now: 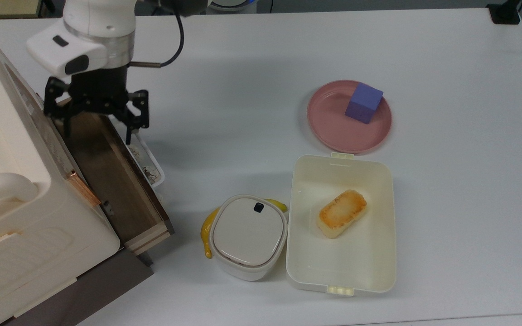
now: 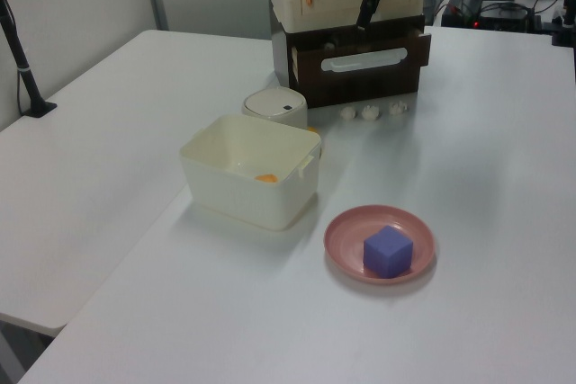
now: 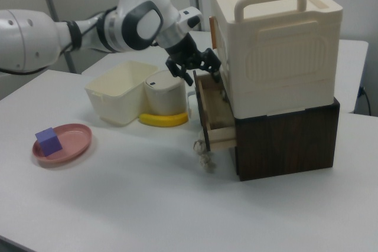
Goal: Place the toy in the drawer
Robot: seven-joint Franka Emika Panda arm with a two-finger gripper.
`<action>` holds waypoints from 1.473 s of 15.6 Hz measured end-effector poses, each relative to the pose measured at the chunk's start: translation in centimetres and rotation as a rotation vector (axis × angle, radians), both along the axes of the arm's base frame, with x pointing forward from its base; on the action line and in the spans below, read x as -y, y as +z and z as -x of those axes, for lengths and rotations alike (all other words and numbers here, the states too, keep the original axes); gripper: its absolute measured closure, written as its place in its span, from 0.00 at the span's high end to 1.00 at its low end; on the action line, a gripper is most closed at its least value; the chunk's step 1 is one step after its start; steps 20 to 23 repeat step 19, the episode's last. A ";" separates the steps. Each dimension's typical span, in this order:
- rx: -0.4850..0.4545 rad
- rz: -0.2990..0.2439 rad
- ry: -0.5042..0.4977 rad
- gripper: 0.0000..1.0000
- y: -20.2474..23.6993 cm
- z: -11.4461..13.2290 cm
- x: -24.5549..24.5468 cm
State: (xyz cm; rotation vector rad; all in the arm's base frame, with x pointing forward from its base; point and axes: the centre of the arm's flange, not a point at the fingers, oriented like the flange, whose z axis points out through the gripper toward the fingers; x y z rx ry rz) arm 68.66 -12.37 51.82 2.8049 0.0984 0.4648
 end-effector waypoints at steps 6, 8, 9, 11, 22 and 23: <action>-0.227 -0.190 -0.168 1.00 3.8 5.0 -7.1; -0.271 -0.222 -0.214 1.00 4.6 6.4 -9.2; -0.281 -0.228 -0.225 1.00 4.5 6.7 -9.8; -0.289 -0.235 -0.228 1.00 4.3 7.2 -10.9; -0.275 -0.274 -0.216 1.00 5.9 8.8 -11.9; -0.275 -0.274 -0.216 1.00 5.9 8.8 -11.9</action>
